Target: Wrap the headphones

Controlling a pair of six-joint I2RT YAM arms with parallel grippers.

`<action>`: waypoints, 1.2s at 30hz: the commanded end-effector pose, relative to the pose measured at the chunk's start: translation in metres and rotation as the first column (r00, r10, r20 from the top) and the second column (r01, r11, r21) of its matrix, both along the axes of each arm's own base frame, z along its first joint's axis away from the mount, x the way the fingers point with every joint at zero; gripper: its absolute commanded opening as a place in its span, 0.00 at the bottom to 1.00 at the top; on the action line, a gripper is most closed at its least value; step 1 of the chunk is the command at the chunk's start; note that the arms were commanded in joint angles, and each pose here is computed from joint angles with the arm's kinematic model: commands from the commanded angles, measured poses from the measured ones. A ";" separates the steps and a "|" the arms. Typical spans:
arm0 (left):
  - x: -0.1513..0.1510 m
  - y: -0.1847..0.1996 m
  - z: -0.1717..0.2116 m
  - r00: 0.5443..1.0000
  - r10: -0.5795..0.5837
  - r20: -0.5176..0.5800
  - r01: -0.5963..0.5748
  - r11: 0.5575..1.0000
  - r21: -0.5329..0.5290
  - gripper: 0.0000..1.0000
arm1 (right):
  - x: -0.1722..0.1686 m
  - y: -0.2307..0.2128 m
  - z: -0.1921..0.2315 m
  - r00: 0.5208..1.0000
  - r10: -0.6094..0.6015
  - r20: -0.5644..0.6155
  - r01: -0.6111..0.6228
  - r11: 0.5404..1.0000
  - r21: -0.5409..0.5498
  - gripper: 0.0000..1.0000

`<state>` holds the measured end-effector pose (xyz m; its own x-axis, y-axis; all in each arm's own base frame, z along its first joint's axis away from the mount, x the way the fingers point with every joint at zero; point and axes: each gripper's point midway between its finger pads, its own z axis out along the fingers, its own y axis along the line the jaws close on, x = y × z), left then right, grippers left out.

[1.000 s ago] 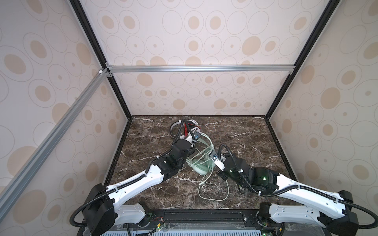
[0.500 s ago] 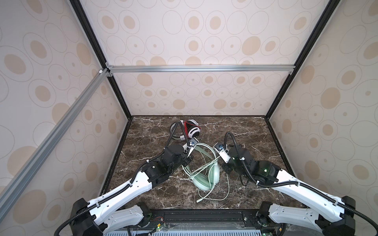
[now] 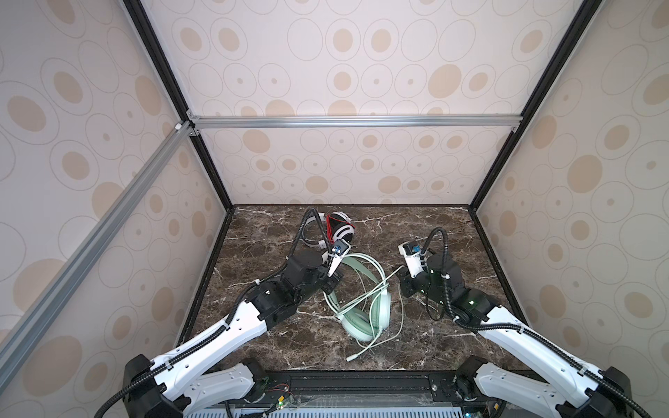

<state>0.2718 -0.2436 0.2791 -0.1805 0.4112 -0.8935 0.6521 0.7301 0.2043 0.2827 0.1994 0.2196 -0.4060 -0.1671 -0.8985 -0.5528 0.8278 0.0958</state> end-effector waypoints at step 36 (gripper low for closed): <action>-0.027 -0.022 0.247 0.985 -0.113 0.131 0.171 0.738 -0.652 0.00 | 0.041 0.034 0.004 0.993 -0.010 0.119 -0.027 0.951 0.309 0.15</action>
<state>0.2602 -0.2742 0.4481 -0.1480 -0.0292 -0.9886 0.7246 0.6771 -0.1285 0.3219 0.2303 0.2113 -0.3186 0.0731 -0.9451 -0.5681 0.7834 0.2521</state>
